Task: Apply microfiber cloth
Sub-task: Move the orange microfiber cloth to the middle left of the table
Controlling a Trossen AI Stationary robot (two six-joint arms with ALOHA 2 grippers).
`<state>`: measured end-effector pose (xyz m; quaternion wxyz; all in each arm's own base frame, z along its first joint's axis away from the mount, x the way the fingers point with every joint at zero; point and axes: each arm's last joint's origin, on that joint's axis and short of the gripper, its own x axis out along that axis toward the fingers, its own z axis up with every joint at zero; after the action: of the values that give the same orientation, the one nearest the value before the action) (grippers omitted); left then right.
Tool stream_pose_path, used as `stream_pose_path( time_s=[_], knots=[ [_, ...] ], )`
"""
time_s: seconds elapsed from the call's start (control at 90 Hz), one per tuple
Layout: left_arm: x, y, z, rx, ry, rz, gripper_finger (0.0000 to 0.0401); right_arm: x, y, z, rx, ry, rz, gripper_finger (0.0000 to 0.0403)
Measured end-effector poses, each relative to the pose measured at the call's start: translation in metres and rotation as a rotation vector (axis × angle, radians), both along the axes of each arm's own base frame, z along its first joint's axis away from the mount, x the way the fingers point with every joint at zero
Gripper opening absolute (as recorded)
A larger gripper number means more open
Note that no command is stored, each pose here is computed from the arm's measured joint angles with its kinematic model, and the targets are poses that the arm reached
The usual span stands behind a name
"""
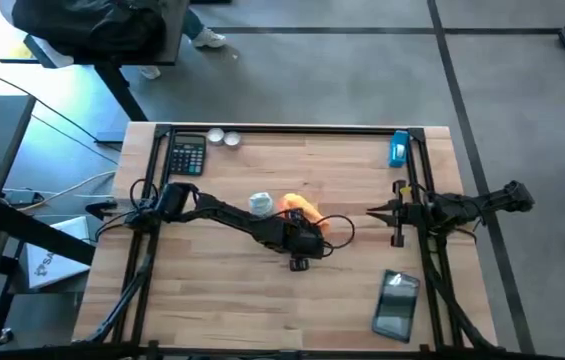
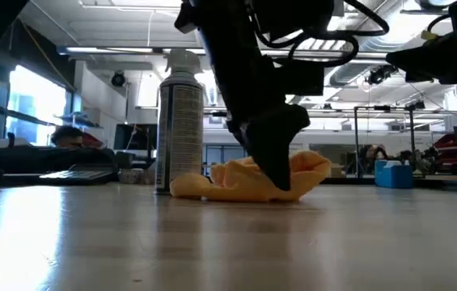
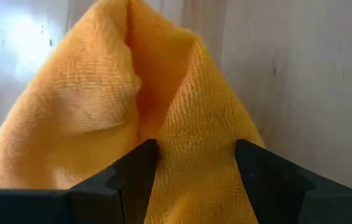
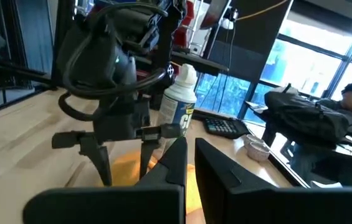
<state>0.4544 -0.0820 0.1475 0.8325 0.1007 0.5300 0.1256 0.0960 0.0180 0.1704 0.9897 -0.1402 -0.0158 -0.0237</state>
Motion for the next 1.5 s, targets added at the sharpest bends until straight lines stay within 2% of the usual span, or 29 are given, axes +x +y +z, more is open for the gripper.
stream_pose_path(
  time_s=[0.156,0.389,0.533,0.711,0.811,1.133,1.322,1.444,1.5],
  knots=[
    [0.0,-0.001,-0.006,-0.006,0.023,-0.013,0.0202,0.0,0.0,0.0,0.0,0.0,0.0,0.0],
    [-0.001,-0.011,-0.008,-0.121,0.041,-0.073,0.0187,0.0,0.0,0.0,0.0,0.0,0.0,0.0],
    [-0.005,-0.025,-0.008,-0.132,0.058,-0.107,0.0131,0.0,0.0,0.0,0.0,0.0,0.0,0.0],
    [-0.014,-0.039,-0.007,-0.107,0.11,-0.136,0.0023,0.0,0.0,0.0,0.0,-0.001,0.0,0.0],
    [-0.023,-0.047,-0.001,-0.072,0.147,-0.15,0.001,0.0,0.0,0.0,0.0,-0.001,0.0,0.0],
    [-0.052,-0.073,0.069,-0.135,0.048,-0.213,0.0003,0.0,0.0,0.0,0.0,-0.001,0.0,0.0],
    [-0.093,-0.086,0.107,-0.06,0.023,-0.174,0.0001,0.0,0.0,0.002,0.011,-0.021,0.0,0.0],
    [-0.129,-0.087,0.12,-0.074,-0.014,-0.119,0.0001,-0.001,0.0,0.006,0.023,-0.063,0.0,0.0],
    [-0.147,-0.084,0.125,-0.073,-0.044,-0.074,0.0,-0.001,0.0,0.009,0.061,-0.097,0.004,0.0]
  ],
)
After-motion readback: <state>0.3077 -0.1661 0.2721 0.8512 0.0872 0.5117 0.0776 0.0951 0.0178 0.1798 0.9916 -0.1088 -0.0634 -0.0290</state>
